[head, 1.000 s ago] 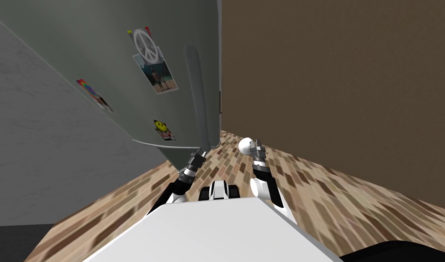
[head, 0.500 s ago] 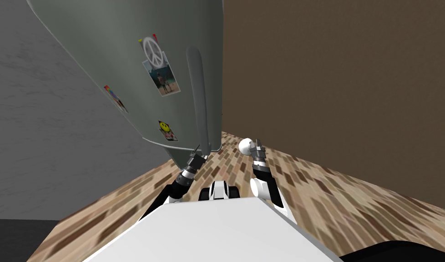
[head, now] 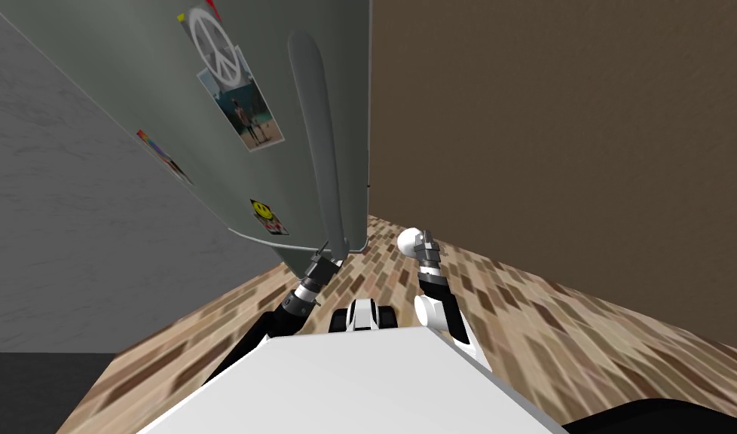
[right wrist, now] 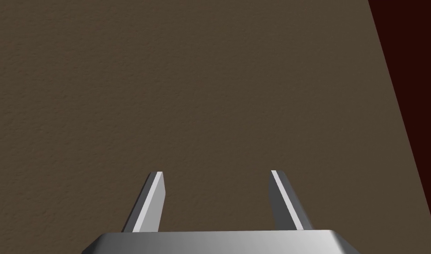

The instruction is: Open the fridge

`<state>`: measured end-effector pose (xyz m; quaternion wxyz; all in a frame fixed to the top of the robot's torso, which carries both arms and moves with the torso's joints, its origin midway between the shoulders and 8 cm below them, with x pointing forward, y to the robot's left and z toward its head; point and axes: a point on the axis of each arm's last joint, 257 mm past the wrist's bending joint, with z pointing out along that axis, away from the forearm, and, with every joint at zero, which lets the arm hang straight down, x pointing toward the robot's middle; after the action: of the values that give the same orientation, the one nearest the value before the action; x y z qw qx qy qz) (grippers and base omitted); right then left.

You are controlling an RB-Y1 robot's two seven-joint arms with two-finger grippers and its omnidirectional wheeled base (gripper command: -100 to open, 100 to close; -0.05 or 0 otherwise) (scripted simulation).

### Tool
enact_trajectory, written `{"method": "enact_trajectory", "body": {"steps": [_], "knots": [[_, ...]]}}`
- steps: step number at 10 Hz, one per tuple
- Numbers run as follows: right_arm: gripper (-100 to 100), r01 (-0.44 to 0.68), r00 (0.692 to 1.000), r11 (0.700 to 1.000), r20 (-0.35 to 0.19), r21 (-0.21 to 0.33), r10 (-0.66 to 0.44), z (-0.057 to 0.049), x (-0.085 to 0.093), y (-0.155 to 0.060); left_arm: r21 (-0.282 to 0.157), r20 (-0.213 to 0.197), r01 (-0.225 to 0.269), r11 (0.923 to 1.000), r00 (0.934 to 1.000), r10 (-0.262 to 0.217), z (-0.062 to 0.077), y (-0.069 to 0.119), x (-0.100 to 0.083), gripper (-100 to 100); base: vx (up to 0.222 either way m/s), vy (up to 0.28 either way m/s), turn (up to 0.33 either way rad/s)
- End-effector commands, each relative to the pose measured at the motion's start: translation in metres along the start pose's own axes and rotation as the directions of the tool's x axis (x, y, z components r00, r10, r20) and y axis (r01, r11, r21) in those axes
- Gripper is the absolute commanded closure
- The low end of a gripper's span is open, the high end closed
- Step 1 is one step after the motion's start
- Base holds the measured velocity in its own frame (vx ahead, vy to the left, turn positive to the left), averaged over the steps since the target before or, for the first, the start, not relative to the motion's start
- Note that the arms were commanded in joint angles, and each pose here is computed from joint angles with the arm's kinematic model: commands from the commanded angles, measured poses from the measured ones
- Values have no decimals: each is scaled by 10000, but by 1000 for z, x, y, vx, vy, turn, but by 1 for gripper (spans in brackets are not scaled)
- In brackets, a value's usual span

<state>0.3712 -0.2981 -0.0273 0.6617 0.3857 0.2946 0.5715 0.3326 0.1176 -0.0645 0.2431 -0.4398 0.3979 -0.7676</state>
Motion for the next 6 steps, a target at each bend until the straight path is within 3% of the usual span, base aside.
{"method": "enact_trajectory", "body": {"steps": [1,6], "knots": [[0,0,10000,10000,0,0,0,0,0,0,261,-237,38,9997,9997,-31,1,-17,12,-100,18,-8,25],[0,0,10000,10000,0,0,0,0,0,0,182,-367,86,9998,9993,-79,-3,-25,23,-100,20,-9,26]]}}
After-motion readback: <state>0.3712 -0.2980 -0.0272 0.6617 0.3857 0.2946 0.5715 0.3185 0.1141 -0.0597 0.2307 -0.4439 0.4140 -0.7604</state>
